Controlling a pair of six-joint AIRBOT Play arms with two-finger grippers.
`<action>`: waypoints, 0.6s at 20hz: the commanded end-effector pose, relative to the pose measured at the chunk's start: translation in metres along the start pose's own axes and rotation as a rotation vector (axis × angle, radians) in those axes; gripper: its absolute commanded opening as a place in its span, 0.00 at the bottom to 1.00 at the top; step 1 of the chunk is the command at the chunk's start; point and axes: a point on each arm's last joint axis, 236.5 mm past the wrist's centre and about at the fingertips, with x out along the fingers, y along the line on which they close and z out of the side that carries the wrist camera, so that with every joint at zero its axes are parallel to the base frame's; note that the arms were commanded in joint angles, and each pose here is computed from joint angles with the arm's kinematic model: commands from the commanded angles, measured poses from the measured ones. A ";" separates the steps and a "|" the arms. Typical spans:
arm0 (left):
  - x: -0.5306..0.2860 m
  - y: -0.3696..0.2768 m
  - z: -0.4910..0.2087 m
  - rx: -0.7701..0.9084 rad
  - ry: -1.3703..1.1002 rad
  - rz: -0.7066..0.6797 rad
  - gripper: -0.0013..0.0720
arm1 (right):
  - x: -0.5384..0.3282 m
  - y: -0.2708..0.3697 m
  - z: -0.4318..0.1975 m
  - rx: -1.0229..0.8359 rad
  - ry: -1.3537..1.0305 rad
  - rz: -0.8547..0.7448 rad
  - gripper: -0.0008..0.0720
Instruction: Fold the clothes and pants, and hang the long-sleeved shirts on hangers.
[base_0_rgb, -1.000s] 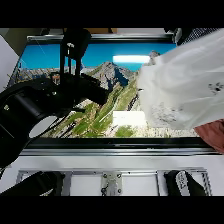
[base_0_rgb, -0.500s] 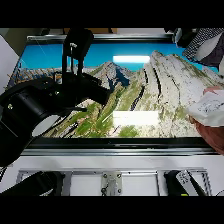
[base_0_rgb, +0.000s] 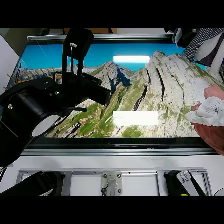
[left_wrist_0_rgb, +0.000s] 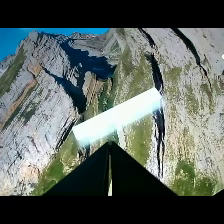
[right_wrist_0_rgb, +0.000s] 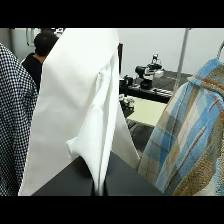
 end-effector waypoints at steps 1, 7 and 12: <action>0.000 0.000 0.000 0.000 -0.001 0.001 0.04 | -0.006 -0.001 0.007 -0.001 -0.015 -0.005 0.02; 0.000 0.000 0.000 -0.001 -0.001 0.000 0.04 | -0.017 -0.001 0.017 -0.001 -0.037 -0.004 0.02; 0.000 0.000 0.000 -0.001 -0.001 0.000 0.04 | -0.038 0.002 0.028 -0.002 -0.045 0.000 0.02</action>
